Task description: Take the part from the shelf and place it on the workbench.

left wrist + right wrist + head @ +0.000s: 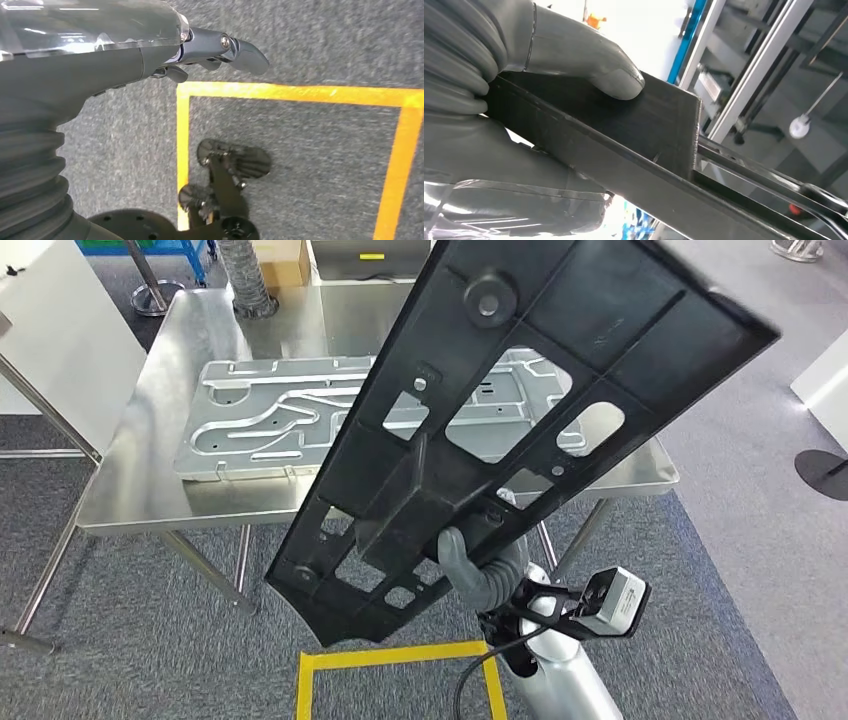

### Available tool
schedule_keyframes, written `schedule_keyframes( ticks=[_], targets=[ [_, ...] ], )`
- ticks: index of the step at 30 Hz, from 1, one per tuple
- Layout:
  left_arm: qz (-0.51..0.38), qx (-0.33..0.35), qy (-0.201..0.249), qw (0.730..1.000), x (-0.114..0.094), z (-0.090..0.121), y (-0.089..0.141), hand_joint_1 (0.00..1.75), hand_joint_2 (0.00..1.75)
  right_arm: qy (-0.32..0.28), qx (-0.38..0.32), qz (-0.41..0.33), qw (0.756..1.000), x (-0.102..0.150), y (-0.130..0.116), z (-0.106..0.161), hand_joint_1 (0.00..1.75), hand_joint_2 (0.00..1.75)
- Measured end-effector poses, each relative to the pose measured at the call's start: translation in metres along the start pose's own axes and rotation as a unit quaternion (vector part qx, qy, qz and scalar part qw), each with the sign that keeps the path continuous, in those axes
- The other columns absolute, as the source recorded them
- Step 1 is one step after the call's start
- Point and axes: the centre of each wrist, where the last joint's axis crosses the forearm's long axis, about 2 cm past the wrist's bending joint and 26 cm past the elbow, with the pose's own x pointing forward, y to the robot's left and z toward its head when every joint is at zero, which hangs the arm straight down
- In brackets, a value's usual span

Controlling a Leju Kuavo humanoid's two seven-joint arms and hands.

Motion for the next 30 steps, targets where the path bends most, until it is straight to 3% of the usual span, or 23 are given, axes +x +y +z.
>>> schedule_keyframes(
  ticks=[20,25,30],
  targets=[
    [0.009,0.003,0.002,1.000,-0.003,0.001,-0.001,0.00,1.75,0.004,0.012,0.018,1.000,0.010,-0.009,0.006,1.64,1.75],
    [0.017,0.006,0.002,1.000,-0.004,0.002,0.000,0.00,1.75,0.011,-0.018,0.074,0.997,0.011,-0.020,0.007,1.64,1.75],
    [0.025,0.009,0.000,1.000,-0.005,0.002,-0.001,0.00,1.75,0.029,-0.079,0.193,0.978,0.019,-0.060,0.007,1.64,1.75]
  ],
)
